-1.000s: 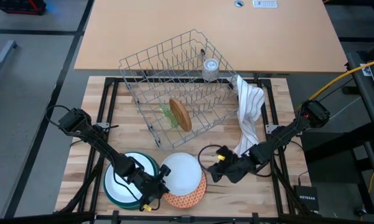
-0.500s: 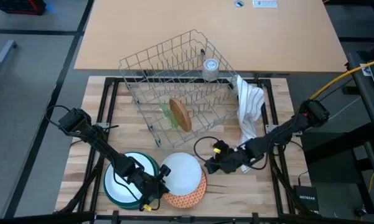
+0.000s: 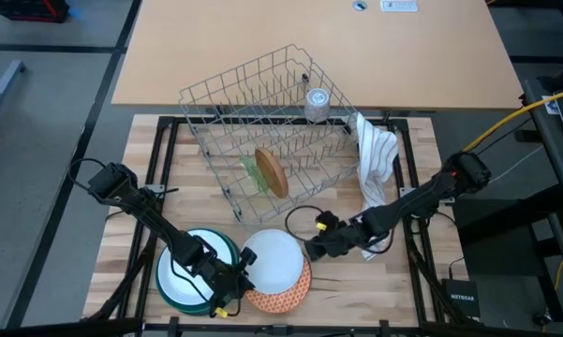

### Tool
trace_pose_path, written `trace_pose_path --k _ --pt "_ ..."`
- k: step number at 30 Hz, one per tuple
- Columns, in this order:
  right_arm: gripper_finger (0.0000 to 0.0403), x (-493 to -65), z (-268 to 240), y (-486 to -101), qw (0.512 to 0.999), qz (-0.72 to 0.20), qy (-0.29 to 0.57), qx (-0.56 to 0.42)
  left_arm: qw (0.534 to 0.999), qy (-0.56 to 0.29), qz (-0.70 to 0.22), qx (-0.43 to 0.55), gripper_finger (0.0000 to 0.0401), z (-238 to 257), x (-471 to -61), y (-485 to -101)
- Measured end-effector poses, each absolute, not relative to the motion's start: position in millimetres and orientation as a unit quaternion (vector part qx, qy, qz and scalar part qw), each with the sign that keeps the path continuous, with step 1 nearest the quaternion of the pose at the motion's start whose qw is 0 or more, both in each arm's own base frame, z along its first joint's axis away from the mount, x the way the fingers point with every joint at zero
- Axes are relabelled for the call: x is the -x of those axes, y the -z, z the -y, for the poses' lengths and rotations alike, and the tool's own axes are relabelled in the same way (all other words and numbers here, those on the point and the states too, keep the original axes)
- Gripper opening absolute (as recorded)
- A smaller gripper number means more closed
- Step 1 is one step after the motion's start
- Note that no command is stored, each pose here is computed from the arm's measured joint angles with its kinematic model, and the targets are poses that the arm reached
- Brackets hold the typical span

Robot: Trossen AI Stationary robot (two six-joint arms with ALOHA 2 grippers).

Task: Sort dishes
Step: Put the white plate into the dish rack

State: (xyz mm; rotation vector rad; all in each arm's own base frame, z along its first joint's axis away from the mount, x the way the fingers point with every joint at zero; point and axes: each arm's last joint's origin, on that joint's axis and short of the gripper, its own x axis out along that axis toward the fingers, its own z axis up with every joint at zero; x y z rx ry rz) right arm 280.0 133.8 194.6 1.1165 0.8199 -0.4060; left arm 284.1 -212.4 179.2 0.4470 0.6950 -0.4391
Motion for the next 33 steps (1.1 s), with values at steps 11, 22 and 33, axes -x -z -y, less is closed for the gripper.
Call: trace_pose_path --k 11,22,33 --pt "0.0097 -291 -143 -170 0.752 -0.425 0.139 -0.484 0.892 0.211 -0.336 -0.215 0.0001 212 -284 -179" --pt "0.0097 -295 -148 -172 0.735 -0.443 0.092 -0.505 0.894 0.208 -0.339 -0.207 0.0001 212 -284 -179" --pt "0.0097 -299 -148 -176 0.752 -0.401 0.093 -0.515 0.895 0.206 -0.339 -0.203 0.0001 212 -284 -179"
